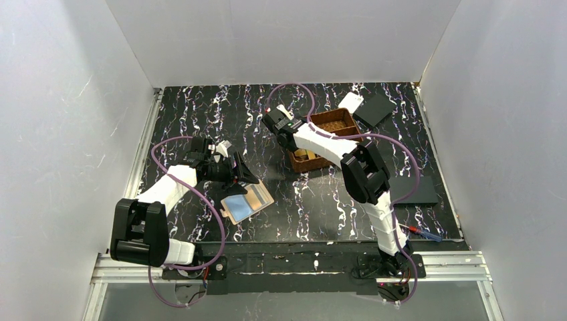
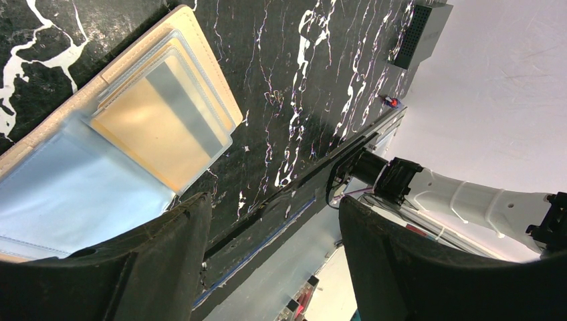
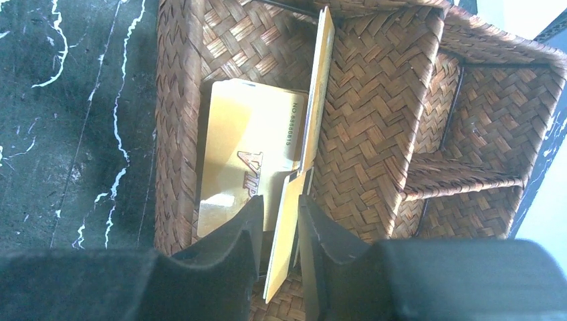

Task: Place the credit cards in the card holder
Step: Pick up the credit card from the storage box.

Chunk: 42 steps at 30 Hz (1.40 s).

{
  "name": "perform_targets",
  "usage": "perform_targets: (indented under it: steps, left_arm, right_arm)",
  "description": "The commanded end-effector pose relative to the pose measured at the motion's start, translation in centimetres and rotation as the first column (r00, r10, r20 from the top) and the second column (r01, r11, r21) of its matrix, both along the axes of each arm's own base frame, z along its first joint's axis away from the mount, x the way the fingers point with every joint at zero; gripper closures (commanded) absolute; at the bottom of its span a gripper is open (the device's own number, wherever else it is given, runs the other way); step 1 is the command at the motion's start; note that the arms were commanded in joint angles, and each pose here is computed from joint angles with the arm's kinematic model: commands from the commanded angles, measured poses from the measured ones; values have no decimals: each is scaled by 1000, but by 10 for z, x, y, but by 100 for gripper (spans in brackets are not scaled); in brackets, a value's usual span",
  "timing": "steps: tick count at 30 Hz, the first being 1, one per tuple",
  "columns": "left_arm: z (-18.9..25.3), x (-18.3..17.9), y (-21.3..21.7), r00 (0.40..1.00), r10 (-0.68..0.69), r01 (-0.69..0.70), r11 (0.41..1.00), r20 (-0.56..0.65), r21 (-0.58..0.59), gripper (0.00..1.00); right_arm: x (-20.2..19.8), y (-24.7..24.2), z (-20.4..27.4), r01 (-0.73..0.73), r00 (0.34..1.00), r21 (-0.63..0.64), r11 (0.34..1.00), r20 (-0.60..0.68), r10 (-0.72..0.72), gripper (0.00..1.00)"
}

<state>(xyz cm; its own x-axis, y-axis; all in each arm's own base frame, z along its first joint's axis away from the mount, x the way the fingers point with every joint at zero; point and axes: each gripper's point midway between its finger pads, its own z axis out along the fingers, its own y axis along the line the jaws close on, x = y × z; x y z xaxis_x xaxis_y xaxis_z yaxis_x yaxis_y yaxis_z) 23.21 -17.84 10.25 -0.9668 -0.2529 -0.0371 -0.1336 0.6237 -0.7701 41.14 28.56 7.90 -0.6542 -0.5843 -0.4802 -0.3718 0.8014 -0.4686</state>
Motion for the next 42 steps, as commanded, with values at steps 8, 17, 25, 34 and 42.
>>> perform_targets:
  steps: [8,17,25,34,42]
  left_arm:
    - [5,-5,-3,1000,-27,28,999,4,-22,32]
    - [7,-3,-4,1000,-28,28,999,6,-27,32]
    - [11,-3,-4,1000,-27,27,999,15,-29,32]
    - [63,35,-17,993,-12,25,993,115,-114,32]
    - [101,83,-47,977,55,4,961,208,-275,30]
  right_arm:
    - [2,-17,-10,50,999,-43,998,4,-50,70]
    - [1,-26,-8,67,998,-28,997,0,-67,77]
    - [0,-29,-11,75,997,-28,997,-17,-75,83]
    - [7,-13,56,38,999,215,976,27,-45,99]
    - [18,-22,97,-13,1000,590,807,9,9,99]
